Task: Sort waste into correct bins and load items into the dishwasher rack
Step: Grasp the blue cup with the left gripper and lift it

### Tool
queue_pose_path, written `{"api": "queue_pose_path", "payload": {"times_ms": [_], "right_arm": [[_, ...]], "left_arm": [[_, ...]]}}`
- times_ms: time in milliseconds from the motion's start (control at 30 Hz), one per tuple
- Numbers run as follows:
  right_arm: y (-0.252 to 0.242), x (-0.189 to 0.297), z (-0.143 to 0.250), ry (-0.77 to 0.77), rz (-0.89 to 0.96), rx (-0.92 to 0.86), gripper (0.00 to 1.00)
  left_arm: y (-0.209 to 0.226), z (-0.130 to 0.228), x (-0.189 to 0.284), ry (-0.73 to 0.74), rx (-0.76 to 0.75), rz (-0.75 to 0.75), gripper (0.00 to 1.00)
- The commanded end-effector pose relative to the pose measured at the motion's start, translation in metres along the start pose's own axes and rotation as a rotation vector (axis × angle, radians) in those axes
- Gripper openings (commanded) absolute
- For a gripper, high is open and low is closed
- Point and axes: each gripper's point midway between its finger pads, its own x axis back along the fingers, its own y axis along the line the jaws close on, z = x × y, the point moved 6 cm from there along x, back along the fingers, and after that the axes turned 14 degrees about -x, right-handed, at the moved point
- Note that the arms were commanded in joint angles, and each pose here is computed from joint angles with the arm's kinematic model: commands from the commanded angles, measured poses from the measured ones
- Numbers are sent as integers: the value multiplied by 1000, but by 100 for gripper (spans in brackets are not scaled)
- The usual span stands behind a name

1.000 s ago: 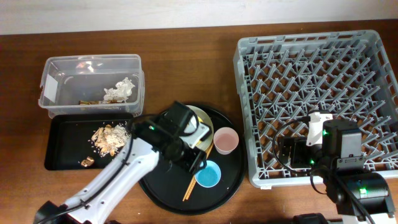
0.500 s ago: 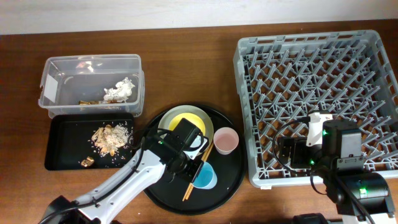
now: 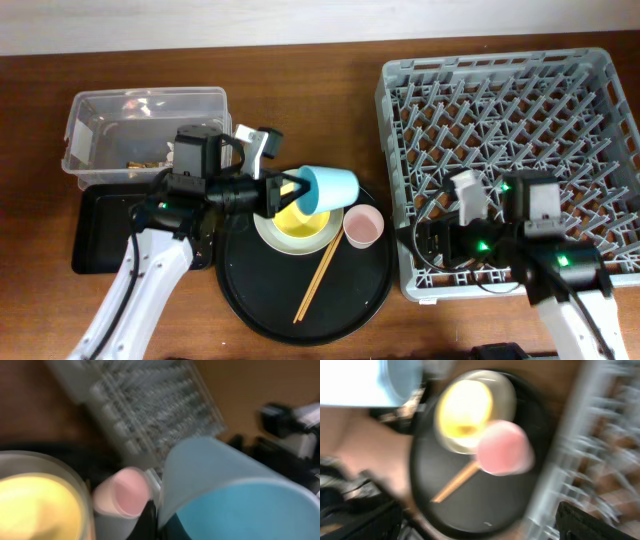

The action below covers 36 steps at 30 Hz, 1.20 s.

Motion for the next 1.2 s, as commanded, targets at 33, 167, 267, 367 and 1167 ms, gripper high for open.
{"api": "queue_pose_path", "payload": {"times_ms": [33,167,267,367,1167], "right_arm": [[32,-9,-11,79,-410,71,99],[39,-16,-28,74,-599,122,99],[50,-10,-38,30,-721,239,99],[62,1,-40,25,-851,320,94],[58,-4,-45,-3,-784,332,62]], "left_arm": [[-22,-9,-19,17,100,402,0],[-28,-6,-33,51,111,443,0],[-40,-2,-40,76,96,484,0],[-41,-2,-40,81,110,486,0],[-61,-18,-46,65,78,555,7]]}}
